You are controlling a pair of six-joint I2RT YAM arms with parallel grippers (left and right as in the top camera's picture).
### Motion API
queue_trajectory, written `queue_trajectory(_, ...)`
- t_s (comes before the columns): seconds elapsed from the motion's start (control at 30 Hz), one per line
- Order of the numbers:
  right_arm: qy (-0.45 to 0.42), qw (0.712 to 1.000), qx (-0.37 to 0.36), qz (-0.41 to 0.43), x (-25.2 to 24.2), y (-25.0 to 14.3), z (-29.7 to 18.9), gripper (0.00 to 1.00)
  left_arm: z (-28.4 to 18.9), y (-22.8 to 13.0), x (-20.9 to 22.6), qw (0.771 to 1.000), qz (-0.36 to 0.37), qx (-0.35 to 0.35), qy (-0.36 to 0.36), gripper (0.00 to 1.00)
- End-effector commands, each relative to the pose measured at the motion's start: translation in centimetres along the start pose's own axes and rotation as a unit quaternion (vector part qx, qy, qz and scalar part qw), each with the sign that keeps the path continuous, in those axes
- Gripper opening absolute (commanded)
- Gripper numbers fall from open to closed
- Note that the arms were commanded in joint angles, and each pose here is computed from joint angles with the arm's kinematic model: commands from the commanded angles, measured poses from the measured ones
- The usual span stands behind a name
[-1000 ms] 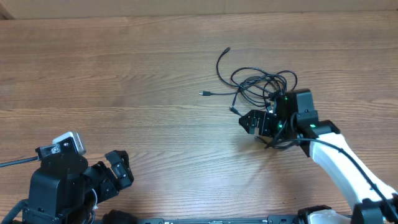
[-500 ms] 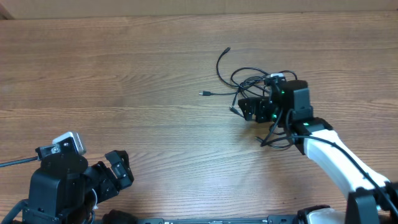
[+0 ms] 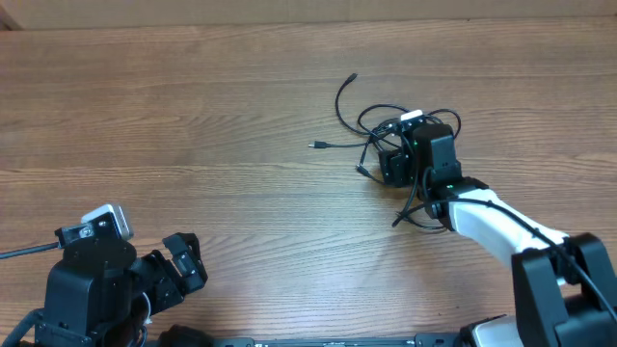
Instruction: Untangle cables
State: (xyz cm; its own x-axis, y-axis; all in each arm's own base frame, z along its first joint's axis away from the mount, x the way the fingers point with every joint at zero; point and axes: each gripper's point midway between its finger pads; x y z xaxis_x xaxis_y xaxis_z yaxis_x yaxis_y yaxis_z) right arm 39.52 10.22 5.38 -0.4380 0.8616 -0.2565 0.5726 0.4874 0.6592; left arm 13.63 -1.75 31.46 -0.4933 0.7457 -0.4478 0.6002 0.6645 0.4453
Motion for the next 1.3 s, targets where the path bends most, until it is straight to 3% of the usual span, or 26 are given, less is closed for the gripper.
queue_trajectory(0.0,-0.008,0.999,0.012,-0.030,-0.1,-0.1,1.1,0.78,0.0,0.2,0.1,1.000,-0.001,-0.005,0.005,1.00)
queue_trajectory(0.27,0.034,0.997,0.035,-0.067,4.5,-1.5,2.9,0.63,0.0,0.2,0.1,1.000,-0.001,-0.005,0.005,1.00)
queue_trajectory(0.37,0.017,0.998,0.040,-0.047,4.0,-1.8,3.3,0.47,0.0,0.2,0.1,1.000,-0.001,-0.005,0.005,1.00)
queue_trajectory(0.5,0.009,0.999,0.040,0.018,3.3,-1.7,3.3,0.08,0.0,0.2,0.1,1.000,-0.001,-0.005,0.005,1.00)
queue_trajectory(0.53,0.009,0.999,0.039,0.028,3.2,-1.4,3.1,0.04,0.0,0.2,0.1,1.000,-0.001,-0.005,0.005,1.00)
queue_trajectory(0.73,0.025,0.999,-0.001,0.047,2.6,3.7,-0.4,0.04,0.0,0.2,0.1,1.000,-0.001,-0.005,0.005,1.00)
queue_trajectory(0.93,0.136,0.976,-0.103,0.134,3.3,13.2,-10.0,0.04,0.0,0.2,0.1,1.000,-0.001,-0.005,0.005,1.00)
queue_trajectory(1.03,0.208,0.956,-0.167,0.126,4.5,16.5,-16.0,0.04,0.0,0.2,0.1,1.000,-0.001,-0.005,0.005,0.99)
queue_trajectory(1.17,0.307,0.924,-0.206,0.098,7.2,17.1,-22.3,0.04,0.0,0.2,0.1,1.000,-0.001,-0.005,0.005,1.00)
queue_trajectory(1.27,0.325,0.925,-0.157,0.115,8.0,14.8,-22.7,0.04,0.0,0.2,0.1,1.000,-0.001,-0.005,0.005,1.00)
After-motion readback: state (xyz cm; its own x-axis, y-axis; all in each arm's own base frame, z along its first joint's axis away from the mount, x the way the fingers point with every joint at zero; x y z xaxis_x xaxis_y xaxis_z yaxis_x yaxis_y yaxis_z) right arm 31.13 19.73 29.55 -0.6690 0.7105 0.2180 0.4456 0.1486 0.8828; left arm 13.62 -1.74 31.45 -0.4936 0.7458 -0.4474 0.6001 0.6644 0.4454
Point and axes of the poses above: each gripper's point midway between its finger pads, its own z axis out along the fingers, its own x axis along the line the jaws close on, y = z × x, and after that the axes turned 14 degrees about -z, right-handed
